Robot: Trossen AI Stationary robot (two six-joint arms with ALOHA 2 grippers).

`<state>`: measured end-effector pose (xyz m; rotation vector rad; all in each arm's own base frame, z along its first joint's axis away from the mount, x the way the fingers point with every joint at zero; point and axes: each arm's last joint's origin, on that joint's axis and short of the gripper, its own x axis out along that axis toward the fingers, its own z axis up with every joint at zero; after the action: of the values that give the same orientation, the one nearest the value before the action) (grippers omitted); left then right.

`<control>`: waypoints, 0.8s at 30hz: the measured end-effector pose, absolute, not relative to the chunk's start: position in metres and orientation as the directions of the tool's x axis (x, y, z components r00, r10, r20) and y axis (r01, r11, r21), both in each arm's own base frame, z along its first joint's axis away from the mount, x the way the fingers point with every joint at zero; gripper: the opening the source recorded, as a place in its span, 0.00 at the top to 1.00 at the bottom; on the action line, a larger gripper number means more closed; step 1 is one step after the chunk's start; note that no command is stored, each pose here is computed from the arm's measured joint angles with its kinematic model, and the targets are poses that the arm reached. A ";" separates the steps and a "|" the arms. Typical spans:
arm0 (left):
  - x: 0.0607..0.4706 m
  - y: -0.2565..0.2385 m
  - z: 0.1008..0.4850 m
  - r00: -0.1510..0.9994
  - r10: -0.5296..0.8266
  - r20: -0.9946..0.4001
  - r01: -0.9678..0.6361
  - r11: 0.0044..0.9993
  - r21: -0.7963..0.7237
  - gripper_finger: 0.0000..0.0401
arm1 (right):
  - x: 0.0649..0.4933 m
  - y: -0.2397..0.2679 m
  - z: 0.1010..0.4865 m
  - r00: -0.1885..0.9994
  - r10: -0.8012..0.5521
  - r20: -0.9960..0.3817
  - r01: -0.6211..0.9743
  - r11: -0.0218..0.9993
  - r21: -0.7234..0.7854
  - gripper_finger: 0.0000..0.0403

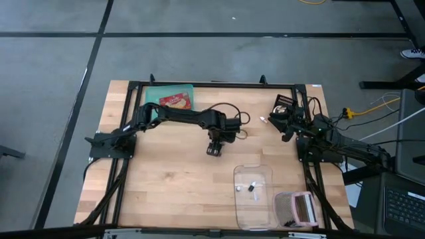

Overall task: Pick & Place Food Item
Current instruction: Put the long red food coloring bottle into the transparent bin

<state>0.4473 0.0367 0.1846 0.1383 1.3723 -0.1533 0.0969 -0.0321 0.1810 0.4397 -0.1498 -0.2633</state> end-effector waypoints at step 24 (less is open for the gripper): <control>0.454 0.041 0.145 0.118 -0.086 -0.989 -0.090 0.991 -0.097 0.58 | 0.097 -0.032 0.181 0.955 -0.286 0.085 0.221 0.869 0.442 0.61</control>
<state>0.4545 0.0406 0.1447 -0.1451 1.4542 0.0034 0.0969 -0.0322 0.1809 0.4438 -0.1499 -0.2660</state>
